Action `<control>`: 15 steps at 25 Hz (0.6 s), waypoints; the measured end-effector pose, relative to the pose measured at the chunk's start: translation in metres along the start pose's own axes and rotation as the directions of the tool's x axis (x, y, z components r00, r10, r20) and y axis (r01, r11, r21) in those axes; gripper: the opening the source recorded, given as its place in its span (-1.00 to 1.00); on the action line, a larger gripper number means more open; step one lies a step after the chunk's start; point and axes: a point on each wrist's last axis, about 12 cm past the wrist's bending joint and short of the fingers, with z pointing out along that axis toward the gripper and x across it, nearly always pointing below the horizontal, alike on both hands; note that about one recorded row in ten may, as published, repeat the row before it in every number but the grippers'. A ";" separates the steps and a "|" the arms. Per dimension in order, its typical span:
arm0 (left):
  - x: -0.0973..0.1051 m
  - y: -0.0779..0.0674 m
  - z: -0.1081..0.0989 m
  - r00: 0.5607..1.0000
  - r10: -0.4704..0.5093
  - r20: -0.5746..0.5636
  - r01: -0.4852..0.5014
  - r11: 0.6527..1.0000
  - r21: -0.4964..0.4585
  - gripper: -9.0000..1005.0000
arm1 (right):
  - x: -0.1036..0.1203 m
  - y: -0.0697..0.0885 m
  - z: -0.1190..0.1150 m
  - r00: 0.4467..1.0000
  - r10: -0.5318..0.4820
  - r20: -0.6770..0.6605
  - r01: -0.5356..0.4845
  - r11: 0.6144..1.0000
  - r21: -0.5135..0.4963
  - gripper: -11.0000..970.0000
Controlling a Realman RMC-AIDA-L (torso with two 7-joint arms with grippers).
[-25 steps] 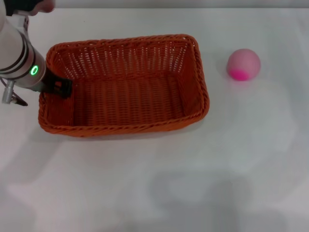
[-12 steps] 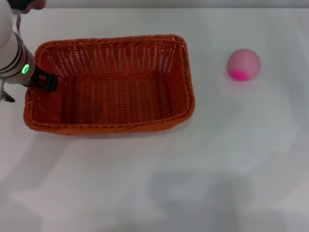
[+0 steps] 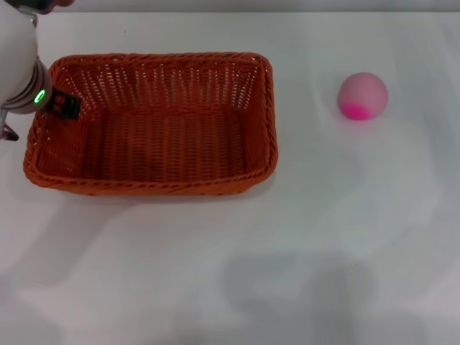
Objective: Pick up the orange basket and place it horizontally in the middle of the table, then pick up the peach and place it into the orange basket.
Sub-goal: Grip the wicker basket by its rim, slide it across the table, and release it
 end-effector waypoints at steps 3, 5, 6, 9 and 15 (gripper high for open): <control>-0.002 -0.001 -0.001 1.000 0.003 0.016 -0.003 1.000 0.001 0.00 | 0.000 0.000 0.000 1.000 -0.001 0.000 0.001 1.000 0.000 -0.15; -0.003 0.000 -0.004 0.999 0.002 0.036 -0.002 1.000 0.000 0.00 | 0.000 0.000 0.000 1.000 -0.002 0.000 0.002 1.000 0.000 -0.15; -0.004 0.000 -0.006 0.999 0.002 0.050 -0.002 1.000 -0.002 0.00 | 0.000 0.000 0.000 1.000 -0.002 0.000 0.002 1.000 0.000 -0.15; -0.006 -0.001 -0.013 0.997 0.005 0.080 -0.005 1.000 -0.002 0.00 | 0.000 0.000 0.000 1.000 -0.003 0.001 0.003 1.000 -0.001 -0.15; -0.010 0.000 -0.031 0.993 0.002 0.116 -0.001 1.000 -0.006 0.00 | -0.001 0.001 0.001 1.000 -0.003 0.002 0.003 1.000 -0.001 -0.15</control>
